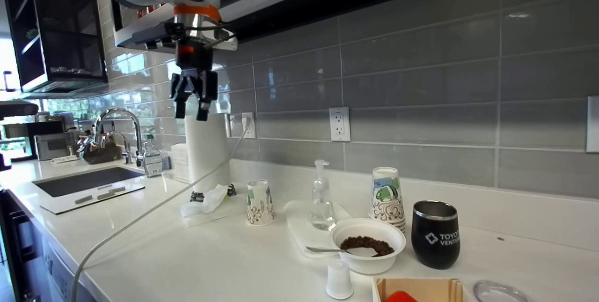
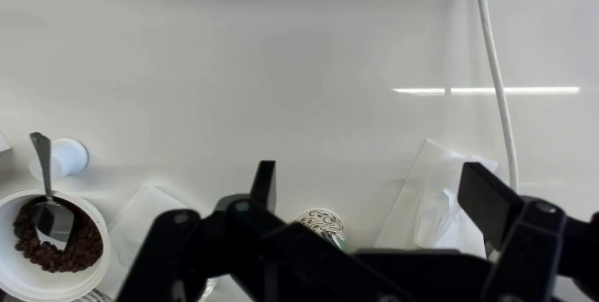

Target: Use the napkin to wipe the table

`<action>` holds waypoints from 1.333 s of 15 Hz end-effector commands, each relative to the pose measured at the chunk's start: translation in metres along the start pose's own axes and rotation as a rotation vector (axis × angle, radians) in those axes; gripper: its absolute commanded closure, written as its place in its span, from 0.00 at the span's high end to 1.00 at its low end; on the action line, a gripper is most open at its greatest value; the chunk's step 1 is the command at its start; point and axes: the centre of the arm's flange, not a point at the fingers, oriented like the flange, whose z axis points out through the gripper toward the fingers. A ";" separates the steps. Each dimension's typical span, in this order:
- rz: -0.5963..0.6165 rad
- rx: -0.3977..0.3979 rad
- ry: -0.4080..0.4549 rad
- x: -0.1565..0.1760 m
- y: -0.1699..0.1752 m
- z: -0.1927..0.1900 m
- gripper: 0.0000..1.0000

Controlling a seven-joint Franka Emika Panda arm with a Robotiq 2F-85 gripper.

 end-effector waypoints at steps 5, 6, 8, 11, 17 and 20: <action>0.168 0.021 0.181 0.062 -0.099 0.088 1.00; 0.167 0.022 0.190 0.067 -0.111 0.100 1.00; 0.162 0.013 0.206 0.074 -0.132 0.126 1.00; 0.115 -0.030 0.224 0.083 -0.162 0.164 1.00; 0.083 -0.089 0.255 0.105 -0.191 0.203 1.00; 0.079 -0.109 0.261 0.120 -0.196 0.219 1.00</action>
